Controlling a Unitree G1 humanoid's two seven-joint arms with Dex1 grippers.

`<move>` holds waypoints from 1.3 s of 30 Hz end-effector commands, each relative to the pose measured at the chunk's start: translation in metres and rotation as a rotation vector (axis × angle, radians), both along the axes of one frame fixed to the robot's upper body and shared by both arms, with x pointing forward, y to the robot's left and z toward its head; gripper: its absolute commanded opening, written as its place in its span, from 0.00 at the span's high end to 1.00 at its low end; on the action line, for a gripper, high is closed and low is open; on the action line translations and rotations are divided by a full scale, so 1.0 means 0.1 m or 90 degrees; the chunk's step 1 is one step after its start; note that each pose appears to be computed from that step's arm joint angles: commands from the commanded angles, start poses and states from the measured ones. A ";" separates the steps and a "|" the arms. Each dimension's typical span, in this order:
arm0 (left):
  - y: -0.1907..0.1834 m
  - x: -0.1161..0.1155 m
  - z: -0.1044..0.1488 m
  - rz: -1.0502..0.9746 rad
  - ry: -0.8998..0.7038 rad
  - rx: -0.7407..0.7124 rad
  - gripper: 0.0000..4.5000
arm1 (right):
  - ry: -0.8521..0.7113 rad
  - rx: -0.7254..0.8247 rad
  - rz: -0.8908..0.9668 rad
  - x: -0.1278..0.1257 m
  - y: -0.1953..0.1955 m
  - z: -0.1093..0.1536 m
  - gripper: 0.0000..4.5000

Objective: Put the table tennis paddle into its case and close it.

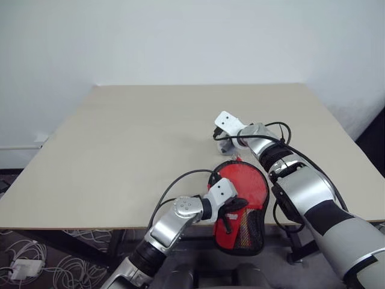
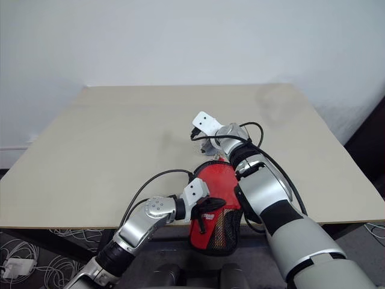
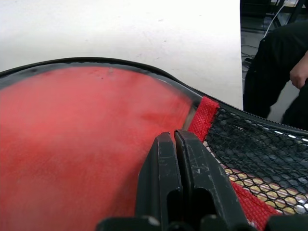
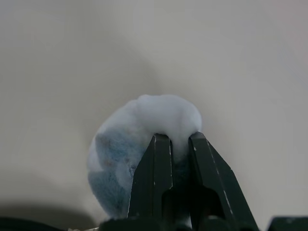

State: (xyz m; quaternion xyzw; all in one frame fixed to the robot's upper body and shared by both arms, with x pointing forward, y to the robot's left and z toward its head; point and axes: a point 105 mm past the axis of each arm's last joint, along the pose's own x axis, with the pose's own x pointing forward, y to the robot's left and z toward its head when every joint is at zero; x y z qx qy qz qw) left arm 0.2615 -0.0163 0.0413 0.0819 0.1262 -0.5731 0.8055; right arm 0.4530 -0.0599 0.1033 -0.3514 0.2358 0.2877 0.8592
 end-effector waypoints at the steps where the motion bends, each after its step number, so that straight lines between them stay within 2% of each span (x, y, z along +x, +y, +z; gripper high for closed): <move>1: 0.06 0.03 -0.12 0.009 0.015 0.032 1.00 | -0.039 0.014 0.006 0.07 -0.02 0.20 1.00; 9: 0.04 0.04 -0.12 0.008 0.013 0.031 1.00 | -0.030 -0.003 -0.049 0.09 -0.48 0.11 1.00; 18: 0.04 0.06 -0.13 0.006 0.015 0.033 1.00 | -0.007 0.021 -0.112 0.05 -1.01 0.13 1.00; 28: 0.03 0.07 -0.14 -0.003 0.016 0.032 1.00 | 0.008 0.039 -0.152 -0.11 -1.32 0.14 1.00; 39: 0.03 0.06 -0.14 -0.011 0.017 0.033 1.00 | -0.017 0.076 -0.231 -0.25 -1.63 0.31 1.00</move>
